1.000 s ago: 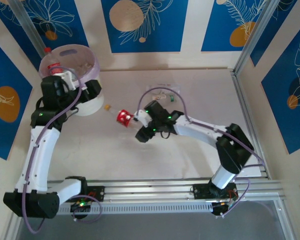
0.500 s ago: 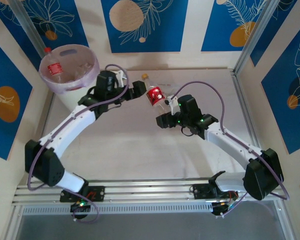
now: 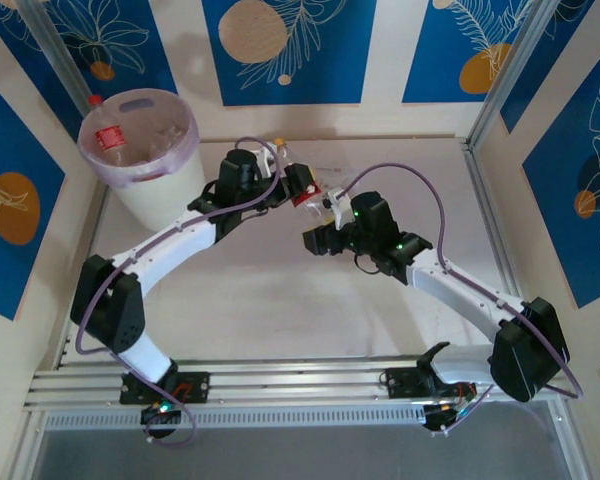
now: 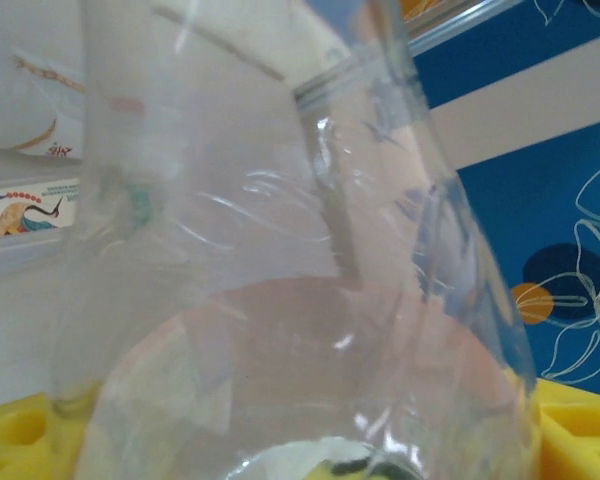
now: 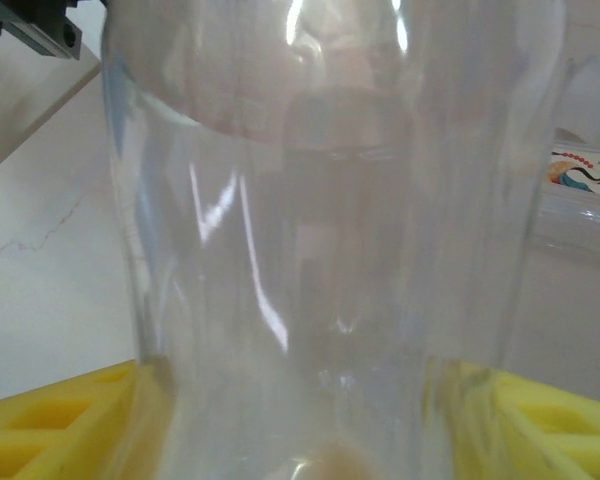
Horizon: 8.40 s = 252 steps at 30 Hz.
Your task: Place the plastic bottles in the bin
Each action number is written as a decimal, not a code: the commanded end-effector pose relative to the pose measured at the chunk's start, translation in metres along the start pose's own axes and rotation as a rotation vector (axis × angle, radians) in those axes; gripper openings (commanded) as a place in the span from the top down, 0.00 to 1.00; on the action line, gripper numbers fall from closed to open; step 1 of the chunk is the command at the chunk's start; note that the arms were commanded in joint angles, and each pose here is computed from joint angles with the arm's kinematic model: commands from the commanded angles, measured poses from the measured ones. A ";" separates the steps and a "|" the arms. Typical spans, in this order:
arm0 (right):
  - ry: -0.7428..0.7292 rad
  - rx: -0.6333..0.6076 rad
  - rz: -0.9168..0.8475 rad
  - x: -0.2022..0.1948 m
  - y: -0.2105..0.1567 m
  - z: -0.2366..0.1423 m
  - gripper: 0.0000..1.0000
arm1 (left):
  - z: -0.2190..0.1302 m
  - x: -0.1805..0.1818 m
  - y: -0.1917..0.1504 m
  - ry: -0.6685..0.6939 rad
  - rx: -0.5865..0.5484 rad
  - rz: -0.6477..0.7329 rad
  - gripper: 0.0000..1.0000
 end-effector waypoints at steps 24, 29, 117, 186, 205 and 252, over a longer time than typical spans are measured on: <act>0.087 -0.017 0.052 -0.002 0.013 -0.030 0.01 | -0.134 -0.054 0.200 -0.008 -0.425 0.234 0.63; 0.070 0.052 0.081 -0.011 -0.003 -0.019 0.01 | -0.214 -0.054 0.270 0.123 -0.596 0.293 0.69; -0.272 0.275 0.138 -0.261 0.072 0.148 0.09 | -0.227 0.027 0.094 0.426 -0.304 0.296 0.00; -0.042 0.072 0.291 -0.124 0.074 0.025 0.41 | -0.063 0.019 0.048 0.006 -0.071 0.045 0.00; 0.232 -0.016 0.302 -0.038 0.056 0.010 0.41 | 0.019 0.005 0.006 -0.124 0.050 -0.014 0.17; 0.090 0.083 0.285 -0.049 0.004 -0.049 0.12 | -0.254 -0.028 0.277 0.261 -0.682 0.310 0.57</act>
Point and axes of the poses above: each hand's point on the last joint's axis, 136 mm out from that joint toward the fingers, its own z axis out along the fingers, its own x axis along the line the jaws close on, y = z × x, the point moved 5 cm from there along -z, back along the fingers, and after that the axes turned 5 degrees about -z, right-handed, at the moved point
